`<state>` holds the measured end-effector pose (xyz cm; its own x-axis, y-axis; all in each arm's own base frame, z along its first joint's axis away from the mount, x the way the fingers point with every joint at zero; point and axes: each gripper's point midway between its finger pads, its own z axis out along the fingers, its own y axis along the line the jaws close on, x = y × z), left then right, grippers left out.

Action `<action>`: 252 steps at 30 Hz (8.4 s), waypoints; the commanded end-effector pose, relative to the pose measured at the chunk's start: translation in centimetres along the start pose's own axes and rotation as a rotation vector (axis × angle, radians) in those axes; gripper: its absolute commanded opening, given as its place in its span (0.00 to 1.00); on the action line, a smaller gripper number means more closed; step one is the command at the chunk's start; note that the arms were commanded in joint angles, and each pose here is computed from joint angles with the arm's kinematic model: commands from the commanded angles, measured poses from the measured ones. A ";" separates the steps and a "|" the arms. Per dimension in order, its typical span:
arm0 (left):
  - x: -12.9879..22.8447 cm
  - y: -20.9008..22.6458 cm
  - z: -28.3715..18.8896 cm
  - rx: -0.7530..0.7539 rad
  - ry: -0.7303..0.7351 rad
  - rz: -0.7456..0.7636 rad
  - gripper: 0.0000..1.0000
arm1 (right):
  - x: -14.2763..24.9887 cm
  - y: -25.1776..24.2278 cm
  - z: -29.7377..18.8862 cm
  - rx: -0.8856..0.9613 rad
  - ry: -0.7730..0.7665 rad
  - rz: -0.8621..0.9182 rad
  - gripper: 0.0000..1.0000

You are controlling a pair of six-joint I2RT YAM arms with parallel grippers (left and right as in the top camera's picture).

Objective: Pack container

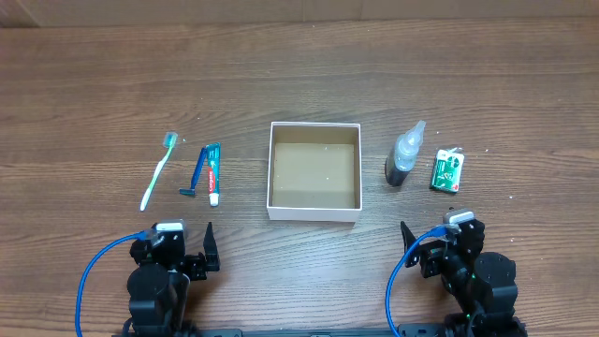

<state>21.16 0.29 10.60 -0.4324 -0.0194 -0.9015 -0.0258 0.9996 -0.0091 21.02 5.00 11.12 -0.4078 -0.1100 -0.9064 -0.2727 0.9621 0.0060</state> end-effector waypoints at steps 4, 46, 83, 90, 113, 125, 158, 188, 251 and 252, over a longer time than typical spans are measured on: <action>0.1 -0.3 0.1 0.015 -0.004 0.015 1.00 | 0.3 0.0 0.1 -0.001 0.001 0.000 1.00; 0.1 -0.3 0.1 0.015 -0.004 0.015 1.00 | 0.3 0.0 0.1 -0.001 0.001 0.000 1.00; 0.1 -0.3 0.1 0.015 -0.004 0.015 1.00 | -14.8 -2.9 10.8 0.150 0.660 0.585 1.00; 0.1 -0.3 0.1 0.015 -0.004 0.016 1.00 | -8.1 -2.9 14.1 0.202 0.887 0.616 0.88; 0.1 -0.3 0.1 0.015 -0.004 0.016 1.00 | -19.8 8.4 2.5 -0.083 0.604 0.371 0.33; 0.1 -0.3 0.1 0.015 -0.004 0.015 1.00 | -12.4 9.9 16.5 0.074 0.754 0.383 0.82; 0.1 -0.3 0.1 0.015 -0.004 0.015 1.00 | 5.1 -12.4 14.1 0.420 1.084 0.724 0.38; 0.1 -0.3 0.1 0.015 -0.004 0.015 1.00 | -10.3 15.0 7.3 -0.280 0.765 -0.239 1.00; -8.0 4.5 19.6 0.074 0.896 -0.078 0.04 | -15.1 -10.5 2.9 0.431 0.514 0.837 1.00; -11.9 3.0 18.1 0.104 0.847 -0.055 0.04 | -15.1 -10.5 2.9 0.431 0.514 0.837 1.00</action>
<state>40.16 6.35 4.93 -0.9923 -0.0546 -0.1115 -0.0471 0.9965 -0.0690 32.45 -2.49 23.01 -0.6805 0.6249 -0.3826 0.5497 0.7806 0.2974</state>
